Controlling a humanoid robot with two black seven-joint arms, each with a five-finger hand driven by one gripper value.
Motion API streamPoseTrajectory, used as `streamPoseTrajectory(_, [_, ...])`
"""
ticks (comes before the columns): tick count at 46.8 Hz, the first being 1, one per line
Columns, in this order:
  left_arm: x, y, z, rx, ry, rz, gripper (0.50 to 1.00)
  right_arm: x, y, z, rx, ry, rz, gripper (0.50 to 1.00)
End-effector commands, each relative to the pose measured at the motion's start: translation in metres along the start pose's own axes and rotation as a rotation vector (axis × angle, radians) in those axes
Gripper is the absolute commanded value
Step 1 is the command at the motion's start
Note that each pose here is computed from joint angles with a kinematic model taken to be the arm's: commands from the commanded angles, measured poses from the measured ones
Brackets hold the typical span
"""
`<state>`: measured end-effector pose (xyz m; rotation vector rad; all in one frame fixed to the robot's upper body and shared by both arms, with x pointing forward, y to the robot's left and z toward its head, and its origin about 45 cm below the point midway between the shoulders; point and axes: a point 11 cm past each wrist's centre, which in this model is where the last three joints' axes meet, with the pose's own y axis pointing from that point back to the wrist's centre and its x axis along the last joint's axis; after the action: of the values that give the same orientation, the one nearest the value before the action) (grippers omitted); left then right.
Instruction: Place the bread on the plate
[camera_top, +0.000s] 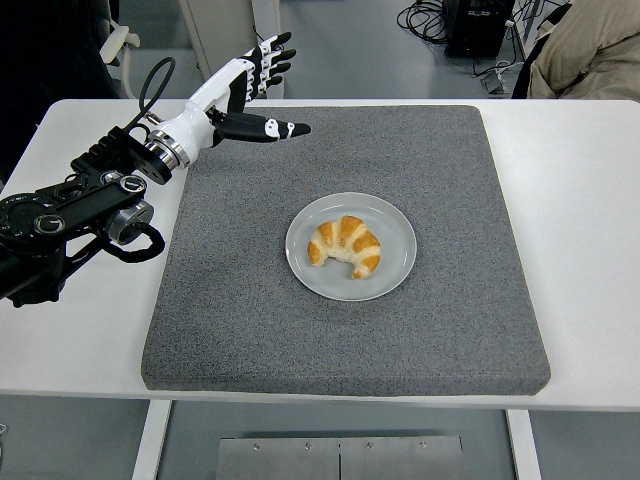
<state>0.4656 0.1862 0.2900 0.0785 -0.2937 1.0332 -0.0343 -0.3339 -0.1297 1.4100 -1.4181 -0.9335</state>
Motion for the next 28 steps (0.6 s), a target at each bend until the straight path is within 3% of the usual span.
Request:
streamPoseTrajectory(1, [0.007,-0.001,-0.006,0.017,0.036,0.066,0.969,0.000,0.000,0.000,0.000,-0.001,0.000,1.000])
streamPoseTrajectory(28, [0.063,-0.008,-0.049,0.054,0.352,0.506,0.969,0.000,0.000,0.000,0.000,0.001,0.000,1.000])
